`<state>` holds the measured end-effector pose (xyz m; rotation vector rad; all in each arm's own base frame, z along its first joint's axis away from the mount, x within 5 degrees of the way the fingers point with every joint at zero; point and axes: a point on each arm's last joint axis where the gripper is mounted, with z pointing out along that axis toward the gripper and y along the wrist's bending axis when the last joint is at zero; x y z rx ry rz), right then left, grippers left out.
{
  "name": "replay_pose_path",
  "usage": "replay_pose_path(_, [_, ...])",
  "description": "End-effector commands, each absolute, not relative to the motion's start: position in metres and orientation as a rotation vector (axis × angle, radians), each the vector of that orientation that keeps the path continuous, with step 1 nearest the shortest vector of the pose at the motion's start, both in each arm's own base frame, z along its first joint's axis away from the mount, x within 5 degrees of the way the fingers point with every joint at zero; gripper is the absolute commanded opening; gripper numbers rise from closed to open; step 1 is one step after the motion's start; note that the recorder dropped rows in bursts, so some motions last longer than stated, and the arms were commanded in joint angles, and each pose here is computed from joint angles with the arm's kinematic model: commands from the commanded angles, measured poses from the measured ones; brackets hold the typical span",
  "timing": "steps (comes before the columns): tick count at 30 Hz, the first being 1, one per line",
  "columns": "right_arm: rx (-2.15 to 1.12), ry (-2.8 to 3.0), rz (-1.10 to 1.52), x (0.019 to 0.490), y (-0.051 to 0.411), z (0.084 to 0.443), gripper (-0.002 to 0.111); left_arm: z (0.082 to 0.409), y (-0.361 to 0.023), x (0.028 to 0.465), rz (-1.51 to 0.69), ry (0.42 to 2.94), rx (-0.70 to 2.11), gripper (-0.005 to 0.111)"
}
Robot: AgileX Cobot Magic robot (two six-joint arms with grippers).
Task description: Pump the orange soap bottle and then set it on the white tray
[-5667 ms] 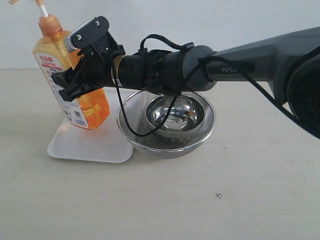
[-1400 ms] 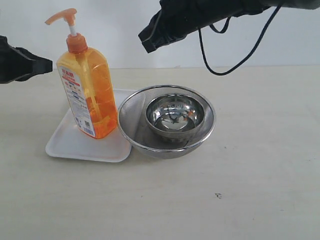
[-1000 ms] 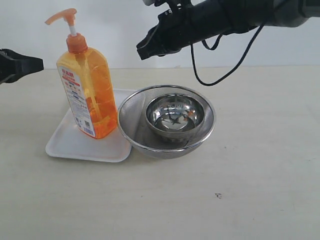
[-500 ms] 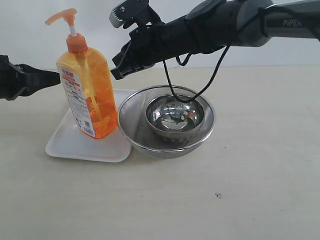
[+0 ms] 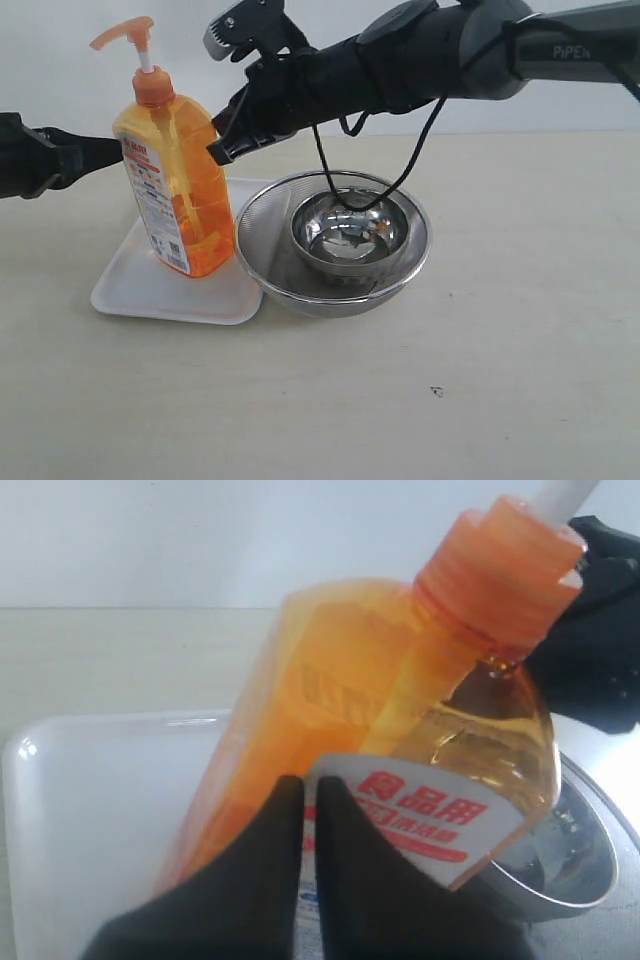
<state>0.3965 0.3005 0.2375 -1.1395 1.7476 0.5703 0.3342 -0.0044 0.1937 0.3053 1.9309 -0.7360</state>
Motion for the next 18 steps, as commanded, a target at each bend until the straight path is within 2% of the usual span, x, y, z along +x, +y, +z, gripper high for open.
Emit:
replay_pose_path(1, [-1.177, 1.724, 0.588, 0.389, 0.309, 0.238, 0.000, 0.196, -0.005, 0.336, -0.728, 1.909, 0.310, 0.005])
replay_pose_path(13, [-1.210, 1.729, 0.657, 0.383, 0.314, 0.237, 0.000, 0.214, -0.002, 0.351, -0.680, 1.852, 0.337, 0.005])
replay_pose_path(18, [-1.232, 1.727, 0.687, 0.380, 0.315, 0.237, 0.000, 0.205, -0.001, 0.354, -0.695, 1.872, 0.330, 0.005])
